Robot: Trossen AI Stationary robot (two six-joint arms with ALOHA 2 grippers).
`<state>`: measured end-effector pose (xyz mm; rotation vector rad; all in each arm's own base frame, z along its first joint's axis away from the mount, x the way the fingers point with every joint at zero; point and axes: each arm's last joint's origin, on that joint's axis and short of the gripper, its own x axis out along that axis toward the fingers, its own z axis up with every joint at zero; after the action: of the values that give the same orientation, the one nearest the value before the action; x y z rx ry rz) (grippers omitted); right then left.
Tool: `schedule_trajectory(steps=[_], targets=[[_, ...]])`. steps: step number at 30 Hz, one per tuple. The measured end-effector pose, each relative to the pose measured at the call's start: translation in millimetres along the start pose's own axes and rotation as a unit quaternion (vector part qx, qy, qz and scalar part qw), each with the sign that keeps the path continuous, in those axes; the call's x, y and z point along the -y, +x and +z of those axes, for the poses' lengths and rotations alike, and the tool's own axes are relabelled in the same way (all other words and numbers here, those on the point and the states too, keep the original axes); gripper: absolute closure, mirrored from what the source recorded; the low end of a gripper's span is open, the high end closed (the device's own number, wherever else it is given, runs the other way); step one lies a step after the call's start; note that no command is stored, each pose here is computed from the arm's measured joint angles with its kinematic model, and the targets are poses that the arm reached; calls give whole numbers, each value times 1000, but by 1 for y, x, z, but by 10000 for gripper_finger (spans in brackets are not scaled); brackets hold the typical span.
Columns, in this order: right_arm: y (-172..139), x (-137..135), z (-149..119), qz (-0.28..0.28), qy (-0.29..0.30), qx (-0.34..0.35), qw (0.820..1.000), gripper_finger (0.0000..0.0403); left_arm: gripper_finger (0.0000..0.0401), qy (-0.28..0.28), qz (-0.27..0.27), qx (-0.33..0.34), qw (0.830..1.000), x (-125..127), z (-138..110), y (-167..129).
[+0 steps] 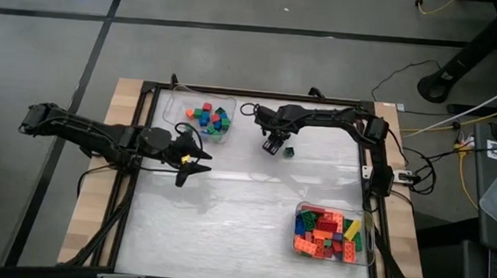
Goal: Sort blocks by size
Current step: Put the blue square game piece into the top transparent bin
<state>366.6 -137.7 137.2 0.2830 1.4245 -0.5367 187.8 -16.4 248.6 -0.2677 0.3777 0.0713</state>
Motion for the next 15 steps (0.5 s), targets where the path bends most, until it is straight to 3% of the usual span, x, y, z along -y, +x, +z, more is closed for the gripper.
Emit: schedule_trajectory(steps=[4, 9, 15], targets=[[-5, -5, 0, 6, -5, 7, 1000, 313, 219, 0, 0, 0, 1000, 0, 0, 0], [-18, -14, 2, 32, -10, 24, 999, 313, 219, -1, -1, 3, 1000, 0, 1, -1], [-68, -35, 27, 109, -26, 106, 988, 309, 219, -1, -6, 20, 1000, 0, 4, -8]])
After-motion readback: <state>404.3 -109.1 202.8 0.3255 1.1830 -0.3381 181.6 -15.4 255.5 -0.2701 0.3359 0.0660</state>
